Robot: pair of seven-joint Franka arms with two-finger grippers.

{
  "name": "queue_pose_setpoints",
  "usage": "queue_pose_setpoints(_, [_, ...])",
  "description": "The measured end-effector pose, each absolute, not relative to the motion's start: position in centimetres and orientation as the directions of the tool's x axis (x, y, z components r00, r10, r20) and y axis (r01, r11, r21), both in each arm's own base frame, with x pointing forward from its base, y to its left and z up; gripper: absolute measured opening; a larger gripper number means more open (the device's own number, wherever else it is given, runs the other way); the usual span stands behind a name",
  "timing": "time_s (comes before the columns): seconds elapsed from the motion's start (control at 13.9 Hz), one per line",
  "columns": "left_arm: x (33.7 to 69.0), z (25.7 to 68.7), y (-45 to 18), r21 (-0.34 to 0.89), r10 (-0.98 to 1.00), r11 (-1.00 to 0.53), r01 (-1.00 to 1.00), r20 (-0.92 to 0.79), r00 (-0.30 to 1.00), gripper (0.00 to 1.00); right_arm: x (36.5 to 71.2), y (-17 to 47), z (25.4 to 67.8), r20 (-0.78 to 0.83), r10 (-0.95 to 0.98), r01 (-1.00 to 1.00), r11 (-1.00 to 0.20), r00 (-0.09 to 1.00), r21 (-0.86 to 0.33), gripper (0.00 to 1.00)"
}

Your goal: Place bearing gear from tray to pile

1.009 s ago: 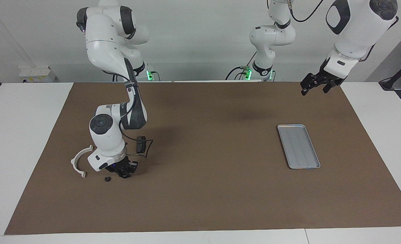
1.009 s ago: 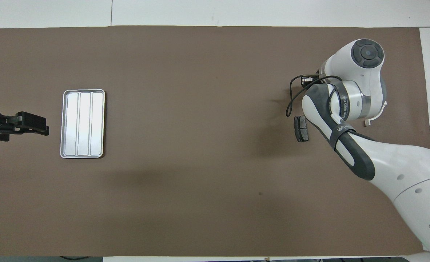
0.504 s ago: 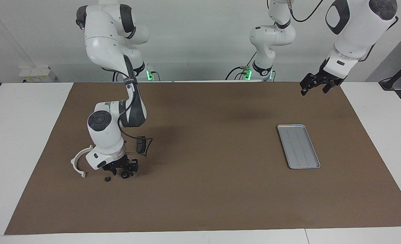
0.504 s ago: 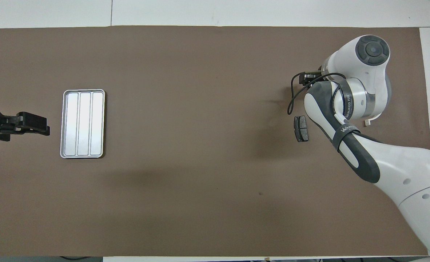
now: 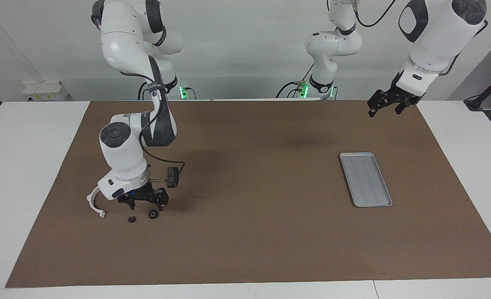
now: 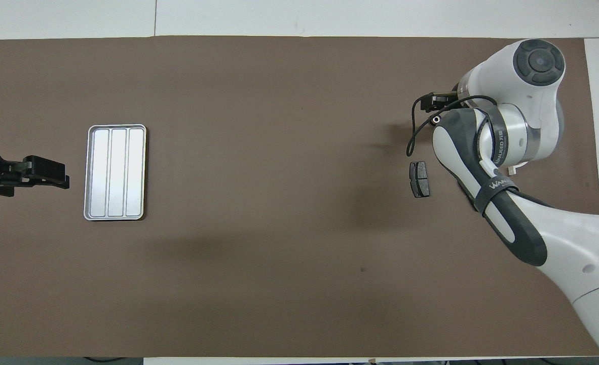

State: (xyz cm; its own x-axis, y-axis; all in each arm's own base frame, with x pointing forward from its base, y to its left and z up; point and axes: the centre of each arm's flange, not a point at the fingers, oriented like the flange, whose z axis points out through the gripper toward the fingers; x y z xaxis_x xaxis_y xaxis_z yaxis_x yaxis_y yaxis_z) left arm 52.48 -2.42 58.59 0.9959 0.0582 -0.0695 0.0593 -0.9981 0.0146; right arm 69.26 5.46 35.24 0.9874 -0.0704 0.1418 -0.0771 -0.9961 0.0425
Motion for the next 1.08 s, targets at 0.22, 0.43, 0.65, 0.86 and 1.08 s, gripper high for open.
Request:
queue_pose_setpoints(0.22, [52.5,58.6,-2.4,0.015,0.058,-0.998,0.059,-0.069,0.996,1.00,68.6,4.4,37.8,0.113,-0.089,-0.095,-0.994,0.990,0.049,1.00])
queue_pose_setpoints(0.43, [52.5,58.6,-2.4,0.015,0.058,-0.998,0.059,-0.069,0.996,1.00,65.3,3.5,46.0,0.038,-0.111,-0.113,-0.992,0.993,0.062,1.00])
queue_pose_setpoints(0.65, [52.5,58.6,-2.4,0.015,0.058,-0.998,0.059,-0.068,0.996,1.00,59.7,3.0,55.7,0.007,-0.124,-0.124,-0.990,0.992,0.064,1.00])
queue_pose_setpoints(0.86, [52.5,58.6,-2.5,0.015,0.056,-0.998,0.057,-0.068,0.996,1.00,54.9,2.8,61.5,0.012,-0.125,-0.125,-0.990,0.992,0.057,1.00])
queue_pose_setpoints(1.08, [52.5,58.6,-2.5,0.015,0.056,-0.998,0.057,-0.068,0.996,1.00,52.2,3.6,63.4,-0.014,-0.117,-0.117,-0.993,0.993,0.016,1.00])
